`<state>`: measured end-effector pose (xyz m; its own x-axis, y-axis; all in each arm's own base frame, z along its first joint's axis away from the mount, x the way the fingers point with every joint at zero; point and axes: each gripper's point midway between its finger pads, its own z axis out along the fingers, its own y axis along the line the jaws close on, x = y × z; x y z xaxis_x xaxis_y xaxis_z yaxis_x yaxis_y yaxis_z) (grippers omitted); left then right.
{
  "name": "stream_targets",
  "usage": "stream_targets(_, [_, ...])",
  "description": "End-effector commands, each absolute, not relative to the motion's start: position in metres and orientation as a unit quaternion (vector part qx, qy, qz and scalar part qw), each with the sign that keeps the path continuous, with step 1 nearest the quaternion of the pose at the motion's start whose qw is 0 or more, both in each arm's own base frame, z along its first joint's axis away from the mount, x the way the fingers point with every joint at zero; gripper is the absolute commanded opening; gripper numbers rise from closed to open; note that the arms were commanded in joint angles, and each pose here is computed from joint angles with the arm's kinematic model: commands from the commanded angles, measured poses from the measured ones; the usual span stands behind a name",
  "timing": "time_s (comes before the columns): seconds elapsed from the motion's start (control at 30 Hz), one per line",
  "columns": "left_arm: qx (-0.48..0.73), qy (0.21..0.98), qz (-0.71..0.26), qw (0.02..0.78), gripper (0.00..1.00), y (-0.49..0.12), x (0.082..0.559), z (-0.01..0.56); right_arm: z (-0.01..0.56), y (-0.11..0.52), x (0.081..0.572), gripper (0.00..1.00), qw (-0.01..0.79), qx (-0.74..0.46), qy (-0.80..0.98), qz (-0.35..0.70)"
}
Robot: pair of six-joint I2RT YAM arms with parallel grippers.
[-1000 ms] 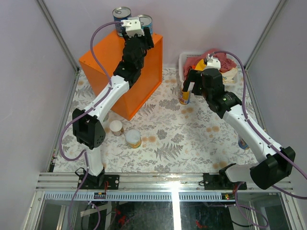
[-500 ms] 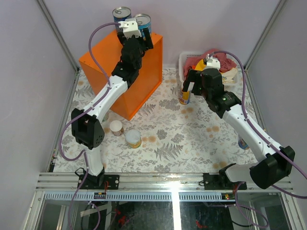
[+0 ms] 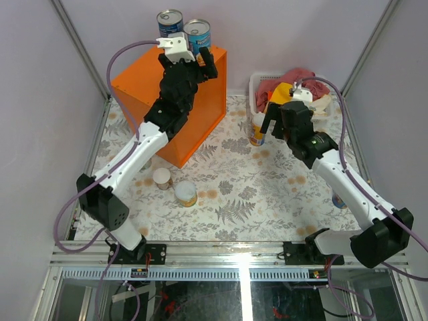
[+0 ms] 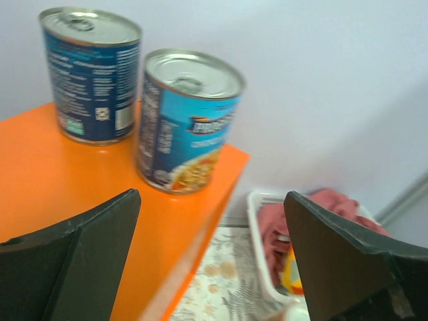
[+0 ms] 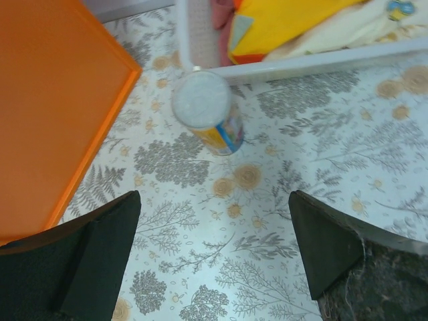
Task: Place and organize the canned foods onto the counter
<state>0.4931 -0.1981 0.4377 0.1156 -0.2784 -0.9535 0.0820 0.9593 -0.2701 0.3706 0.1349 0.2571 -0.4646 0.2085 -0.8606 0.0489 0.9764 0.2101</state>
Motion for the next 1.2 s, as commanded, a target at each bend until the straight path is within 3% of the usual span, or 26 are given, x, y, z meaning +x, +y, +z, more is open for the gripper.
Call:
stream_targets(0.0, [-0.074,0.646,-0.158,0.743,0.88,-0.217,0.454,0.462,0.272,0.091,0.357,0.99,0.529,0.186,0.828,0.023])
stream_targets(0.27, [-0.009,0.666,-0.200,0.719,0.89,-0.281,0.392,0.462,0.253,0.004,0.305,1.00,0.452,0.427,0.764,-0.171])
stream_targets(0.4, [0.018,0.672,-0.212,0.710,0.89,-0.305,0.368,0.465,0.246,-0.014,0.281,0.99,0.401,0.486,0.740,-0.238])
stream_targets(0.93, [0.070,0.691,-0.218,0.686,0.89,-0.335,0.326,0.451,0.222,-0.081,0.225,0.99,0.436,0.582,0.642,-0.245])
stream_targets(1.17, [0.085,0.700,-0.214,0.676,0.89,-0.349,0.325,0.441,0.208,-0.104,0.214,1.00,0.410,0.591,0.637,-0.277])
